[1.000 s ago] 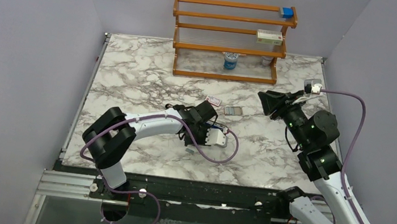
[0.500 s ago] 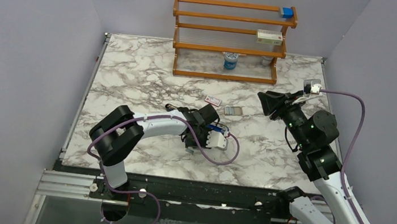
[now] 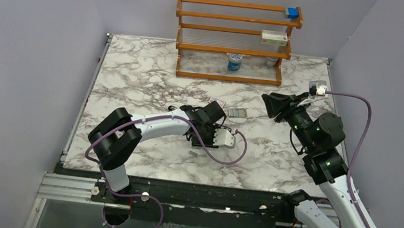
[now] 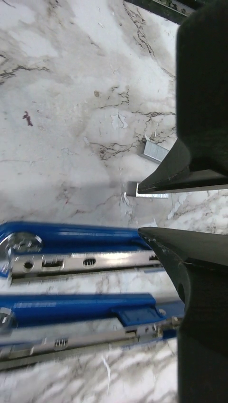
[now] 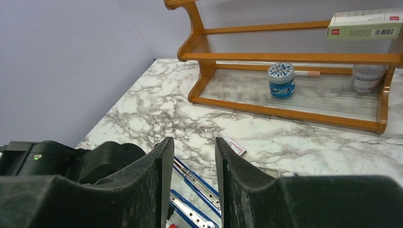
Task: Load the staples into the stapler
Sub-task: Place the staple at the center of the board.
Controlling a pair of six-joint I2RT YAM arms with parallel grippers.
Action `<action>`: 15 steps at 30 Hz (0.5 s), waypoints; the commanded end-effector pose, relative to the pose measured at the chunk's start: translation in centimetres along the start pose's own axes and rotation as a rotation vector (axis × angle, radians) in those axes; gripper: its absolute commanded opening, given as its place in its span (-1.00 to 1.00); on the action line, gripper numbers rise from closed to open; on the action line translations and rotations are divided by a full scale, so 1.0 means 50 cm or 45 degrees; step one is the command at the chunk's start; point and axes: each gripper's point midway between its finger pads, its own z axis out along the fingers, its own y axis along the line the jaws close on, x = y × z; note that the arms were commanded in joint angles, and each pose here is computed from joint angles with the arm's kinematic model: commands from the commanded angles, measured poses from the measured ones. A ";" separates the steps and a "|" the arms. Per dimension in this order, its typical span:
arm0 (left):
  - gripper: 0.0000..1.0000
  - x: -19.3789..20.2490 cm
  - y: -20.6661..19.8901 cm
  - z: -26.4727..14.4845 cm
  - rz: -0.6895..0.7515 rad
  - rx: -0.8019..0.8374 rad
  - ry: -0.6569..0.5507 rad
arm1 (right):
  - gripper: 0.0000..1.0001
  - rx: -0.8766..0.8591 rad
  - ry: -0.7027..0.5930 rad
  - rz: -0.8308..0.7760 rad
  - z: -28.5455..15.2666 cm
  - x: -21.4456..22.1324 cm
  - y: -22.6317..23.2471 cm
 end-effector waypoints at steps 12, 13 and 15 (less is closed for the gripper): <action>-0.22 -0.195 0.161 -0.178 -0.334 -0.423 -0.579 | -0.19 0.217 0.588 0.043 0.089 0.212 -0.088; -0.21 -0.189 0.169 -0.179 -0.387 -0.422 -0.584 | -0.19 0.211 0.620 0.039 0.096 0.228 -0.090; -0.21 -0.172 0.188 -0.183 -0.498 -0.439 -0.599 | -0.19 0.215 0.672 0.028 0.106 0.254 -0.099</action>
